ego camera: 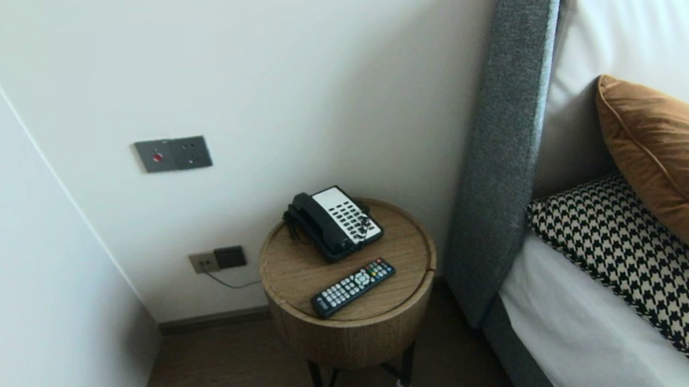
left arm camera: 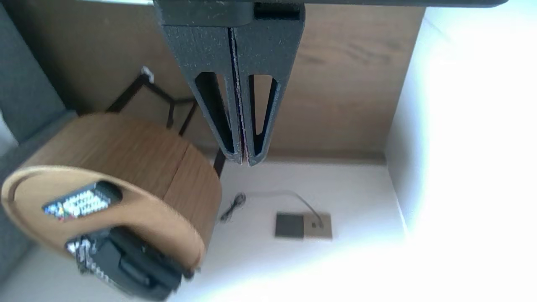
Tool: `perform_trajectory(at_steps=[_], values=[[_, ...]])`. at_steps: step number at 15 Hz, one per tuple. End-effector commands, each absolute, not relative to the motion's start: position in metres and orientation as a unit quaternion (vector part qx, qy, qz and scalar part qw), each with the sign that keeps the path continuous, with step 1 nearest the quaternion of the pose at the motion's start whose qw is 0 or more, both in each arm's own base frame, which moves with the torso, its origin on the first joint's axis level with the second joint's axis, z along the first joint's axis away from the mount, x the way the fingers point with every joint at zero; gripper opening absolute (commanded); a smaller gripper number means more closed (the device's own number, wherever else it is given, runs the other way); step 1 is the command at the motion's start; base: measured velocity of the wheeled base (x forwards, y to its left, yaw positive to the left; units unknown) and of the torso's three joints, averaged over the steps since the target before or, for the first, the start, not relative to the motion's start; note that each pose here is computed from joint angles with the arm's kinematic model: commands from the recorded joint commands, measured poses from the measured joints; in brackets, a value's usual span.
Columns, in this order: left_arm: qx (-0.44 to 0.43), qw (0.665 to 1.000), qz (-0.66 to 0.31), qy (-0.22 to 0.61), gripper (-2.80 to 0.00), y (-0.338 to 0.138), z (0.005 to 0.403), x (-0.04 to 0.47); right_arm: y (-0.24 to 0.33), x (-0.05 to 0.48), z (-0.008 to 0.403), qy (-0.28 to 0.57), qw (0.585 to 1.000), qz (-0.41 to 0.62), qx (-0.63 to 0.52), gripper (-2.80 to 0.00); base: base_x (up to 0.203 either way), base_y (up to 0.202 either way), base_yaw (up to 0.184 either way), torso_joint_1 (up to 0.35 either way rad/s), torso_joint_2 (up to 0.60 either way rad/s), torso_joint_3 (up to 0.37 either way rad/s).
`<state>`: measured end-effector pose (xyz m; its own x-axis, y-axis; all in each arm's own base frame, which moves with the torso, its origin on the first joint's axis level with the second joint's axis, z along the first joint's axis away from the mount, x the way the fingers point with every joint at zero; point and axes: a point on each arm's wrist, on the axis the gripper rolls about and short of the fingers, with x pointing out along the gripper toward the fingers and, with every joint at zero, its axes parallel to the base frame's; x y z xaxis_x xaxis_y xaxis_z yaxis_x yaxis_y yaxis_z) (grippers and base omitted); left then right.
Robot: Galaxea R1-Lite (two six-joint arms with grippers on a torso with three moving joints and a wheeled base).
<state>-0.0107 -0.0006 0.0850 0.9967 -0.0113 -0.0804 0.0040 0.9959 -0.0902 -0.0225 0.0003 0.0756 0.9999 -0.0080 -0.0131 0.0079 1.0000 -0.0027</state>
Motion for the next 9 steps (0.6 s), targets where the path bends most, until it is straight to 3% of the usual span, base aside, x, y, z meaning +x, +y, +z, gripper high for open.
perform_trajectory(at_steps=[1,9], values=[[-0.045,0.999,0.009,0.013,-2.80,0.0001,0.0835,-0.0157,0.0003,-0.0225,0.0756,0.007,1.000,-0.004,-0.001,-2.80,0.000,0.000,0.000,0.000,0.00,0.000],[-0.019,0.999,0.016,-0.026,-2.80,0.0004,0.0804,-0.0232,0.0003,-0.0226,0.0755,0.006,1.000,-0.004,-0.001,-2.80,0.000,0.000,0.000,0.000,0.00,0.000]])
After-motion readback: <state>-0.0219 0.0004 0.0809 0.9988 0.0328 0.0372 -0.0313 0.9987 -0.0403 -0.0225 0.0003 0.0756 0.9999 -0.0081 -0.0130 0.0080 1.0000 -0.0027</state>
